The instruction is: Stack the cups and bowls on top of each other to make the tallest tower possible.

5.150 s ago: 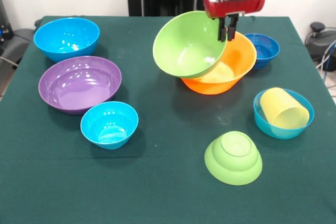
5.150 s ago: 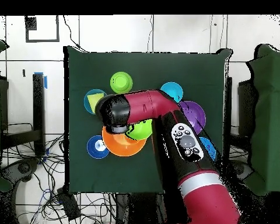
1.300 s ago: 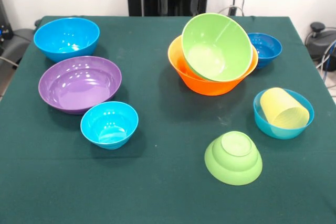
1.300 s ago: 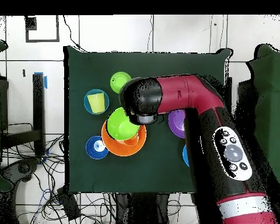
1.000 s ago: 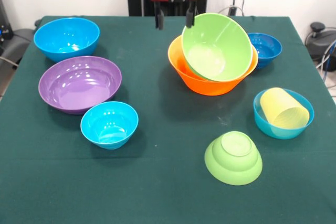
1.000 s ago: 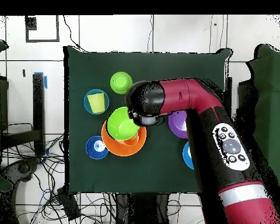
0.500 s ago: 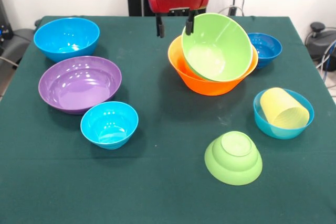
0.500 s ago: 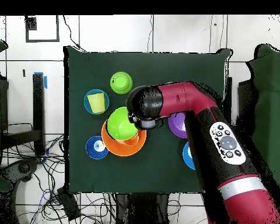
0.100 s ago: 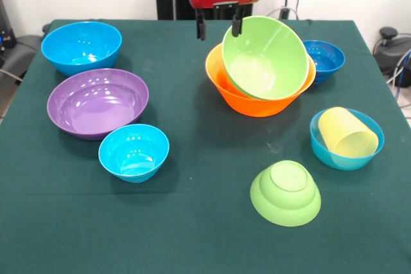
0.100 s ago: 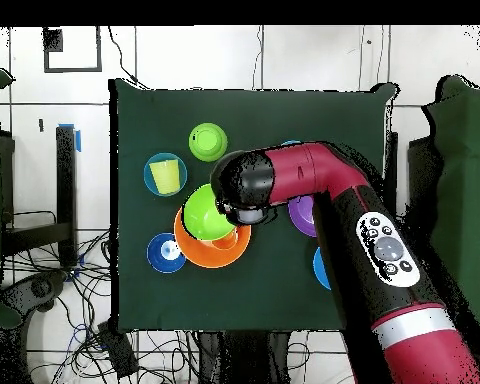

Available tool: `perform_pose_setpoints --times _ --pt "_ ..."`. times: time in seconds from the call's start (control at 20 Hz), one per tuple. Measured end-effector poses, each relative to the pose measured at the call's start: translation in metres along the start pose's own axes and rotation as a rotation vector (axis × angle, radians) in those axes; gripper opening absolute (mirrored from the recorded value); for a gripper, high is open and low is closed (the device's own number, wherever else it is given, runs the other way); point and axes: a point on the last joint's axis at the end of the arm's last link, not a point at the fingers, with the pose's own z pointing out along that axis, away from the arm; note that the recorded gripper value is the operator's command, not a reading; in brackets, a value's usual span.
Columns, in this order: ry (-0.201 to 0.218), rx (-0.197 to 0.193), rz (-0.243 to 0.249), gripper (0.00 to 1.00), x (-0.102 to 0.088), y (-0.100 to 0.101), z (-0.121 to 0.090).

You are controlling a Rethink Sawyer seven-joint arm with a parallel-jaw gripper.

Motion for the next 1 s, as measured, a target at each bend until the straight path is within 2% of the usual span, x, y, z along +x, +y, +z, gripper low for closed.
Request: perform_pose_setpoints --times 0.55,1.0 --pt "-0.006 0.004 -0.003 1.00 0.000 -0.001 0.002" --pt "0.006 0.021 -0.023 1.00 0.003 -0.003 0.015"
